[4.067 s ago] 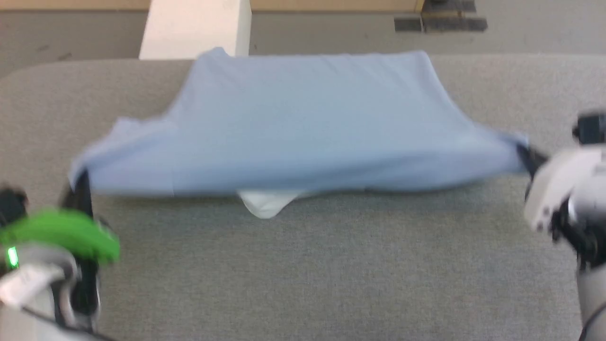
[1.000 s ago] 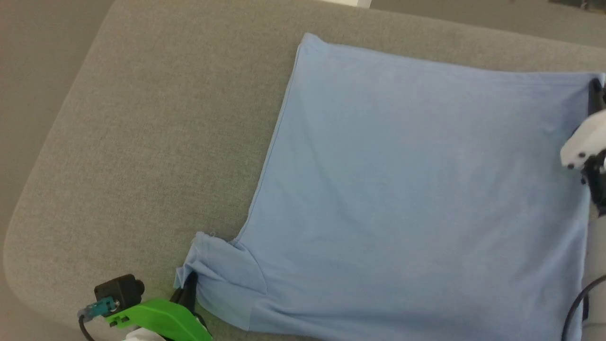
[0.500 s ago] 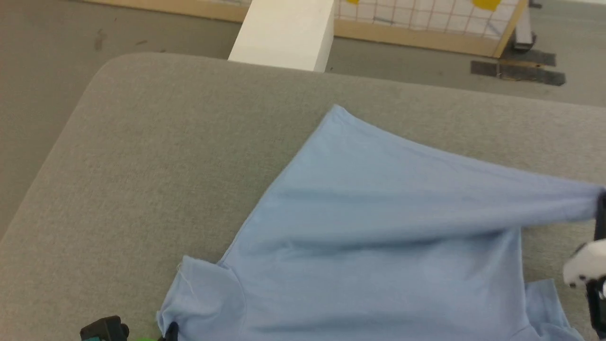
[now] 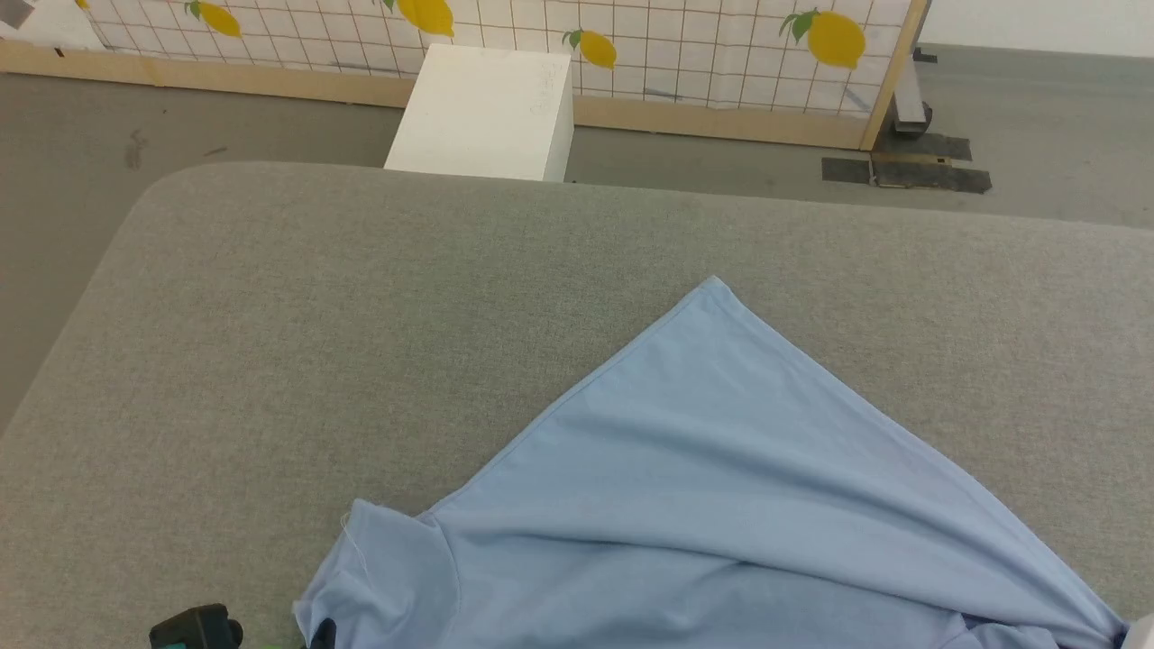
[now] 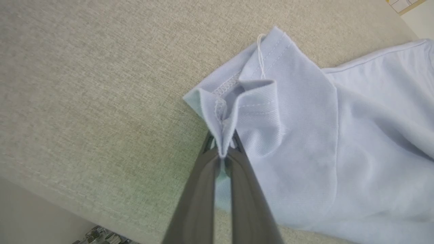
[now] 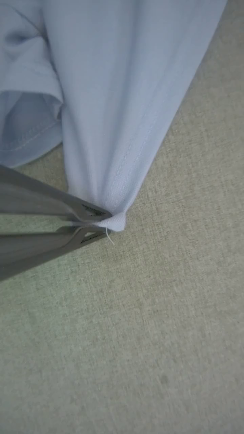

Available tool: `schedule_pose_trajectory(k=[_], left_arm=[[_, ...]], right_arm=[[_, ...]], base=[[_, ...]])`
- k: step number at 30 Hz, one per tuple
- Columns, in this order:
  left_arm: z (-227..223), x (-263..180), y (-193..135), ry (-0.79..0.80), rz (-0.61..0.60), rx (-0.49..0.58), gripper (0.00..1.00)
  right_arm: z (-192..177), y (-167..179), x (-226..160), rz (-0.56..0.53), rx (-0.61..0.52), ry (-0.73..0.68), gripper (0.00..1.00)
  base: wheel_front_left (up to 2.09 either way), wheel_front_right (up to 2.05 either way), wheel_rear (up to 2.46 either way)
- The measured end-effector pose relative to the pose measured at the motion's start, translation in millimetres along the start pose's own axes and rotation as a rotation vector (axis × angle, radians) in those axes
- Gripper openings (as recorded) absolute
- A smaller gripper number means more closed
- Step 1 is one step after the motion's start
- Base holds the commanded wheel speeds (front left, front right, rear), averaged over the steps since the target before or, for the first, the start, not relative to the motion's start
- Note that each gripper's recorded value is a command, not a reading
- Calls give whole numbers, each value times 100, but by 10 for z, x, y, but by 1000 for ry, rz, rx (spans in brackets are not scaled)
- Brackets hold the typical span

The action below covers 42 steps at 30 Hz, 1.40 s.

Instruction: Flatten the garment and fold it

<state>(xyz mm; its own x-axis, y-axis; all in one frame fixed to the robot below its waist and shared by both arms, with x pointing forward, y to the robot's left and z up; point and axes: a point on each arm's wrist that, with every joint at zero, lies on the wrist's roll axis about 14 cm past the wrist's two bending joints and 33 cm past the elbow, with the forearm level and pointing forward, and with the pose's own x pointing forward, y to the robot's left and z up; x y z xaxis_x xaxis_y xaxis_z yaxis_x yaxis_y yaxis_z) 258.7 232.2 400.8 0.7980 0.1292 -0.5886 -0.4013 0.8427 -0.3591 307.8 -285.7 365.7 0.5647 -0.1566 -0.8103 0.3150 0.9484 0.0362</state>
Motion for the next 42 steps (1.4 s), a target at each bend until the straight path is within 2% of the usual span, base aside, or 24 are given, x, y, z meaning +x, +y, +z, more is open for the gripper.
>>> schedule_pose_trajectory(k=[5,6,7,8,12,17,20,23,26,30,36,42], left_arm=[[-6,6,-10,6,-2,4,0],[-8,7,-10,7,-2,5,0],[-10,8,-8,8,-1,5,0],[-12,9,-9,9,-1,5,0],[-17,11,-1,12,2,6,0],[-30,11,15,17,9,6,0],[-47,19,13,23,12,4,0],[-55,41,17,29,19,3,0],[-57,74,15,31,23,2,0],[-35,132,2,27,27,-3,0],[-90,166,30,35,45,-28,0],[-111,202,75,30,67,-47,0]], right_arm=[[-45,-17,-9,9,19,45,0],[-8,-5,-6,12,21,21,11],[45,16,-6,16,18,-13,48],[119,56,-8,24,11,-61,100],[613,340,-86,93,-17,-336,100],[1351,1073,-367,258,-97,-703,100],[1604,1595,-521,392,-156,-833,100],[1727,2053,-589,517,-235,-885,100],[1750,2443,-536,614,-322,-863,100],[1687,2803,-276,662,-458,-740,100],[1518,3174,141,661,-607,-492,100],[1386,3341,502,606,-708,-270,100]], base=[[0,0,0],[0,0,0],[0,0,0],[0,0,0],[0,0,0],[0,0,0],[0,0,0],[0,0,0],[0,0,0],[0,0,0],[0,0,0],[0,0,0]])
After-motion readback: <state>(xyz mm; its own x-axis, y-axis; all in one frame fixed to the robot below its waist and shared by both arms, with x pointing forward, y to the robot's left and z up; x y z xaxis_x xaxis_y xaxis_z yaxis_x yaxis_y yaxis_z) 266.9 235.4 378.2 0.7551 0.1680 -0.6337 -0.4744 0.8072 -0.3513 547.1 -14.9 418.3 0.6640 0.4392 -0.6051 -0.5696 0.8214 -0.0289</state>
